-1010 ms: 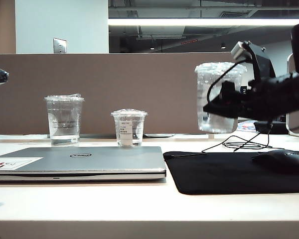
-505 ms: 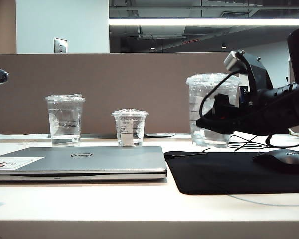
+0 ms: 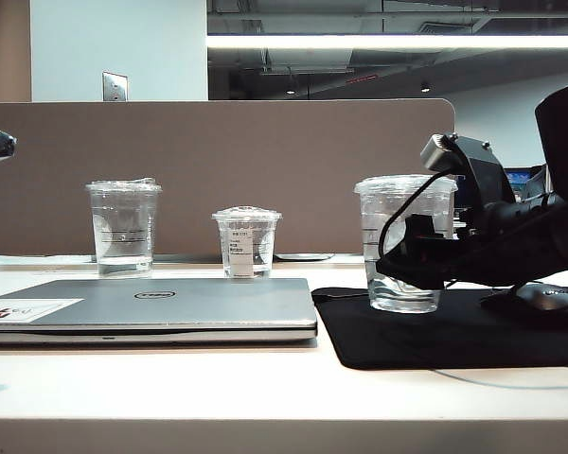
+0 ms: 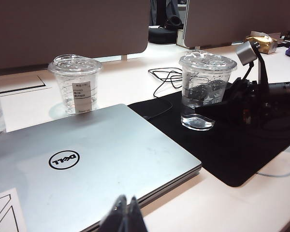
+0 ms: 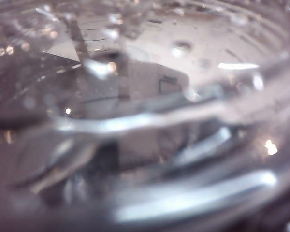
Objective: Pick up the coffee cup on the right and place it on the right side of the laptop.
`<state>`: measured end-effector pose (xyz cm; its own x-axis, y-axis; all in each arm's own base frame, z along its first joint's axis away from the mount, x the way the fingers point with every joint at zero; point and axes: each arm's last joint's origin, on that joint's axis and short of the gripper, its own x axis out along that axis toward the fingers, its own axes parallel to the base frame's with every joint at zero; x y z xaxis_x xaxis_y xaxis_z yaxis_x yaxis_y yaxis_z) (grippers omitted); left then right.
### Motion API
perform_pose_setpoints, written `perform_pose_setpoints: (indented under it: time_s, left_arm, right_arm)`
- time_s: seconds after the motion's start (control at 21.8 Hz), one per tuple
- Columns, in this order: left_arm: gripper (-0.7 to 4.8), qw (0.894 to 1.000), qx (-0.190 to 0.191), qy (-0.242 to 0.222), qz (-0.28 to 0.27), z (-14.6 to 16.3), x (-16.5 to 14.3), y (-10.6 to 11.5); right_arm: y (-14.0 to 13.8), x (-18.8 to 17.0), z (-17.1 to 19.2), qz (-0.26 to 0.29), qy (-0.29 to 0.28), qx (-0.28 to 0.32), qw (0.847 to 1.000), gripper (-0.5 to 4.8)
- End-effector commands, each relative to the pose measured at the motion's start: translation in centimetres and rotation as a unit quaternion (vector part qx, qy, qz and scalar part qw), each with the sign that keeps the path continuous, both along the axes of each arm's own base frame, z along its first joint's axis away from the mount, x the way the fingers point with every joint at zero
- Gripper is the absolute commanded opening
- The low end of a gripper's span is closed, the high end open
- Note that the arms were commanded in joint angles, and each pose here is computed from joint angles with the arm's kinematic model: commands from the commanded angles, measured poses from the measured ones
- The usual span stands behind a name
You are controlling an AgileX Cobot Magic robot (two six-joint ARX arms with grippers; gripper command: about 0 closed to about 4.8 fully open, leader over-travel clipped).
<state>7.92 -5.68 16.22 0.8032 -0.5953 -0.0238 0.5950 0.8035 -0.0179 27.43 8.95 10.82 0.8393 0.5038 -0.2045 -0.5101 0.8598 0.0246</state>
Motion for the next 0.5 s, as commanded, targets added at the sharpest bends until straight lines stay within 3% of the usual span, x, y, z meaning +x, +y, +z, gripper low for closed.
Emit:
perform_pose_setpoints:
  time_s: [0.05, 0.5]
  left_arm:
    - [-0.05, 1.0, -0.002, -0.005, -0.001, 0.2, 0.0, 0.0]
    - [-0.05, 1.0, -0.002, -0.005, 0.0, 0.2, 0.0, 0.0]
  right_arm:
    - [0.2, 0.4, 0.5, 0.0, -0.047, 0.012, 0.999, 3.35]
    - [0.2, 0.6, -0.6, 0.003, -0.03, 0.006, 1.0, 3.37]
